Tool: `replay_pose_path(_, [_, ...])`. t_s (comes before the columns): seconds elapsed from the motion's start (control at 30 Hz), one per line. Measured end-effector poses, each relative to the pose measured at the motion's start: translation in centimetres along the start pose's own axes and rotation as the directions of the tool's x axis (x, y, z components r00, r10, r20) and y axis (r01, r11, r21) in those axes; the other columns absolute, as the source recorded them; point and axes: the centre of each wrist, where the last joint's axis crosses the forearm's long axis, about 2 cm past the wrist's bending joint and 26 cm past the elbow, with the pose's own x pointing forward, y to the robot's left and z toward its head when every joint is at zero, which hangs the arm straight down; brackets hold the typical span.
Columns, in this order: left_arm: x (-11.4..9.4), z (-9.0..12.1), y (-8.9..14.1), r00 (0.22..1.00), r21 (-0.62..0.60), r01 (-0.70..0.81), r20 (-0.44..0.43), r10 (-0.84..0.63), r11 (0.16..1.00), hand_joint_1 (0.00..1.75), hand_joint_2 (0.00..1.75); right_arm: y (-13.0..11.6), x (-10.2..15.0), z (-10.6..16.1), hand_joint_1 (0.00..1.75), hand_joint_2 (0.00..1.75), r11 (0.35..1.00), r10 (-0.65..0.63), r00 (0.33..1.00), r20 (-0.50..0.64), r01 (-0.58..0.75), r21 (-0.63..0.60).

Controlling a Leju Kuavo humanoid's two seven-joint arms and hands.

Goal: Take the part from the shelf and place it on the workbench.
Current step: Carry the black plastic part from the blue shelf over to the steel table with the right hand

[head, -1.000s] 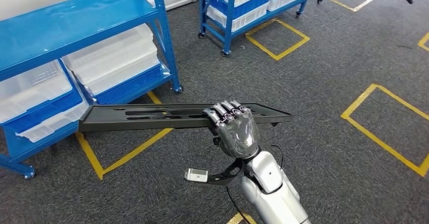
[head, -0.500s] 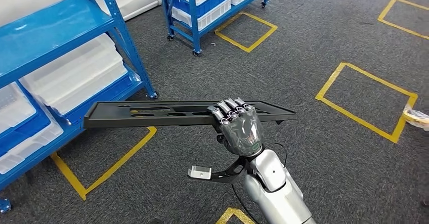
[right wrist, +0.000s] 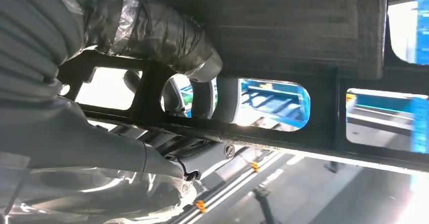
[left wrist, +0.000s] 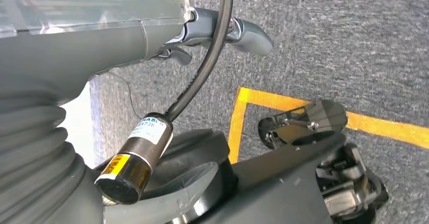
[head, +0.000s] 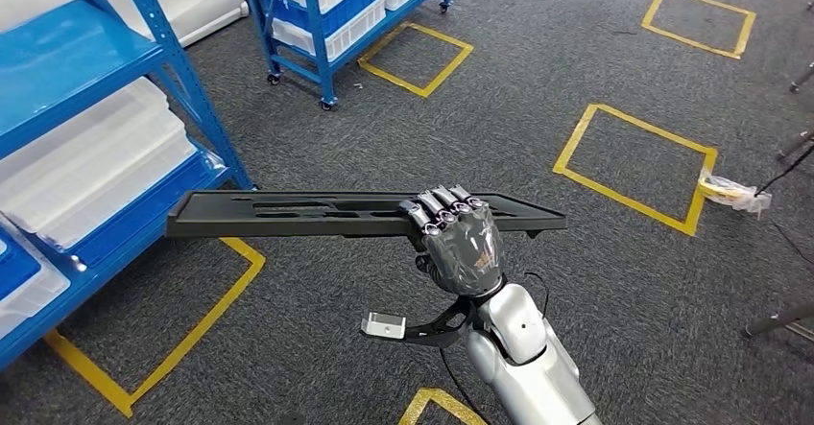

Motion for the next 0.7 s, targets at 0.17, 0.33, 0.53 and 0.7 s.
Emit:
replay_pose_path(0.17, [0.23, -0.03, 0.02, 1.0, 0.0, 0.001, 0.004, -0.001, 1.0, 0.0, 1.75, -0.05, -0.2, 0.02, 1.75, 1.75, 1.0, 0.001, 1.0, -0.007, -0.001, 0.0])
replay_pose_path(0.33, [0.49, -0.06, 0.04, 1.0, 0.003, 0.001, 0.008, -0.001, 1.0, 0.0, 1.75, -0.15, -0.36, 0.03, 1.75, 1.75, 1.0, 0.0, 1.0, -0.011, 0.0, -0.004])
replay_pose_path(0.53, [0.46, -0.05, 0.0, 1.0, 0.003, 0.001, 0.004, -0.001, 1.0, 0.0, 1.75, -0.19, -0.37, -0.03, 1.75, 1.75, 1.0, 0.013, 1.0, -0.004, -0.013, -0.003])
replay_pose_path(0.7, [0.79, -0.11, 0.12, 1.0, 0.005, -0.001, 0.01, 0.001, 1.0, 0.0, 1.75, -0.3, -0.36, -0.18, 1.75, 1.75, 1.0, 0.021, 1.0, 0.0, -0.021, -0.007])
